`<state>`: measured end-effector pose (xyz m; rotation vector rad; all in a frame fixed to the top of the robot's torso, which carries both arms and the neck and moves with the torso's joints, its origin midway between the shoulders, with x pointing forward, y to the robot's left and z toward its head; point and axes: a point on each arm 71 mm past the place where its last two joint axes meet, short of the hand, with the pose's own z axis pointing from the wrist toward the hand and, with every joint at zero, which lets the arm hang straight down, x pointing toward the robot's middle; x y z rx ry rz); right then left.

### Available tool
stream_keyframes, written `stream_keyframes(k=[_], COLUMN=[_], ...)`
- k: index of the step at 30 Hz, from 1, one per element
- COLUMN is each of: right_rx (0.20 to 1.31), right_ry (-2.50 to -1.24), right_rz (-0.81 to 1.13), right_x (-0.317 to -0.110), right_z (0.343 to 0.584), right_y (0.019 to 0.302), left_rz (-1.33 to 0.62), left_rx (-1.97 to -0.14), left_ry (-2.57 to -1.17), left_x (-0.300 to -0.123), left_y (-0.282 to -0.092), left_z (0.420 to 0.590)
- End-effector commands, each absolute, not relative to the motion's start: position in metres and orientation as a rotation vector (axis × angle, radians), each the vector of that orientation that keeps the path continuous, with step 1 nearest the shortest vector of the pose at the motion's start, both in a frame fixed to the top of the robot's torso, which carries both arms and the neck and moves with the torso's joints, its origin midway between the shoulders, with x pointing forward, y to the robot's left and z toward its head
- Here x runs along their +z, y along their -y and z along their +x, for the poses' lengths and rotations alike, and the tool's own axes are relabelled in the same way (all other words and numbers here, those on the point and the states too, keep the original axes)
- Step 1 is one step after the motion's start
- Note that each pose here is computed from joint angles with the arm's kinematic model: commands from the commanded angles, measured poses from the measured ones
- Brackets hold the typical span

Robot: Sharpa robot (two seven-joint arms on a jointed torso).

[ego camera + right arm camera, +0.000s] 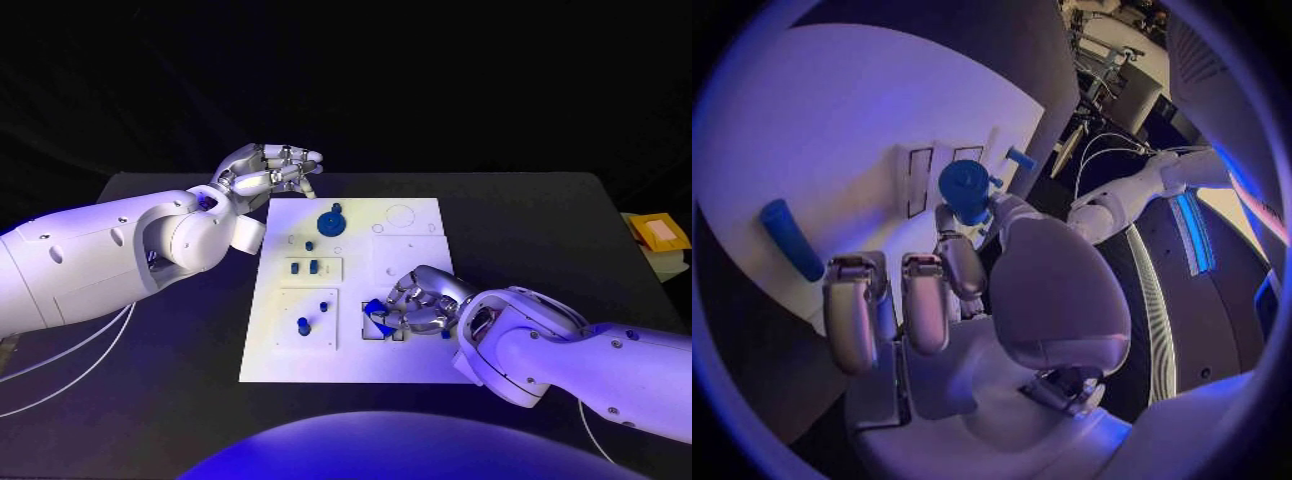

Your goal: Assemble the parts on the task board

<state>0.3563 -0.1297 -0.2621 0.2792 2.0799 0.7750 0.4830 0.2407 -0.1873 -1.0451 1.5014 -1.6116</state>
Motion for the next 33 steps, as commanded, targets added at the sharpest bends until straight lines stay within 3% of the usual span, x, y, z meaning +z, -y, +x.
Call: stream_keyframes(k=[1, 9, 33], right_rx=[0.767, 0.751, 0.803], right_ry=[-2.107, -2.122, -2.05], right_rz=[0.208, 0.223, 0.188], right_x=[-0.2662, -0.2718, -0.262], right_z=[0.3551, 0.3572, 0.3504], right_y=[0.1263, 0.1251, 0.1257], left_rz=[-1.04, -1.037, -1.038], left_rx=[-1.634, -1.644, -1.638], left_ry=[-1.504, -1.508, -1.506], left_x=[-0.186, -0.1855, -0.1856], left_y=[-0.2386, -0.2364, -0.2386], left_z=[0.4823, 0.4813, 0.4815])
